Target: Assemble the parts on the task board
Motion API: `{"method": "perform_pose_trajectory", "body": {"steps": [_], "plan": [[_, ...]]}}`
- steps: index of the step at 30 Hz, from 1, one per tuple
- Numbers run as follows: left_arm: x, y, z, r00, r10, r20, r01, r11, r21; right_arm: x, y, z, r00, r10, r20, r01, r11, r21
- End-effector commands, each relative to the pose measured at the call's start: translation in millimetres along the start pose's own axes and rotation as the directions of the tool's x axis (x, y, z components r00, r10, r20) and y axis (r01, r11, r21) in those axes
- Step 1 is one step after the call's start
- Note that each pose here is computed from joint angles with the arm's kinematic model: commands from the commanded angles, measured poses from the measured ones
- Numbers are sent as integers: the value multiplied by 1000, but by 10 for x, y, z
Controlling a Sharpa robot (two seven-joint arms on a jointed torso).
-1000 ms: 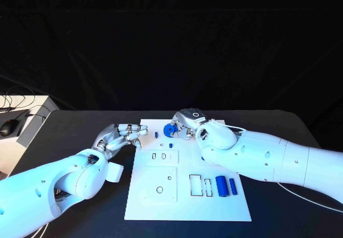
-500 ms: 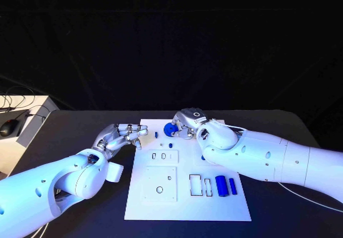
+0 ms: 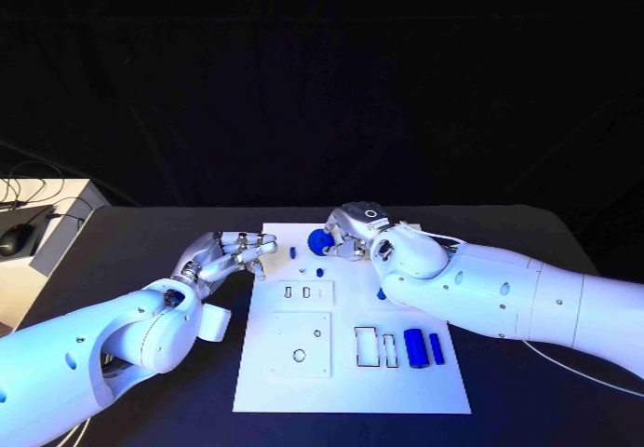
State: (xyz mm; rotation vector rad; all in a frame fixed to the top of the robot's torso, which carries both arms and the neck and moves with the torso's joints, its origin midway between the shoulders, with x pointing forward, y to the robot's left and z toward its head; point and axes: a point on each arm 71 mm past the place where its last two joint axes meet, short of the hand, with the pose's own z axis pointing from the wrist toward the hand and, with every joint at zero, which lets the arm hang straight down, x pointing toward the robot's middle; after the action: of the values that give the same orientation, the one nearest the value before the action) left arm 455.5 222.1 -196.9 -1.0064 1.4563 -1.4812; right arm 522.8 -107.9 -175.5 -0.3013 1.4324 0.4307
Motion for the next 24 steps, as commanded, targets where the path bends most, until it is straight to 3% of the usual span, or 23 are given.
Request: {"method": "perform_pose_trajectory", "body": {"steps": [1,24], "plan": [[20,-5,3,1000,-9,-19,9,1000,6,27,0,-11,1000,-3,-24,3,1000,-5],[15,2,10,1000,-9,-17,9,1000,5,-10,31,-55,1000,16,9,-16,1000,-19]]}}
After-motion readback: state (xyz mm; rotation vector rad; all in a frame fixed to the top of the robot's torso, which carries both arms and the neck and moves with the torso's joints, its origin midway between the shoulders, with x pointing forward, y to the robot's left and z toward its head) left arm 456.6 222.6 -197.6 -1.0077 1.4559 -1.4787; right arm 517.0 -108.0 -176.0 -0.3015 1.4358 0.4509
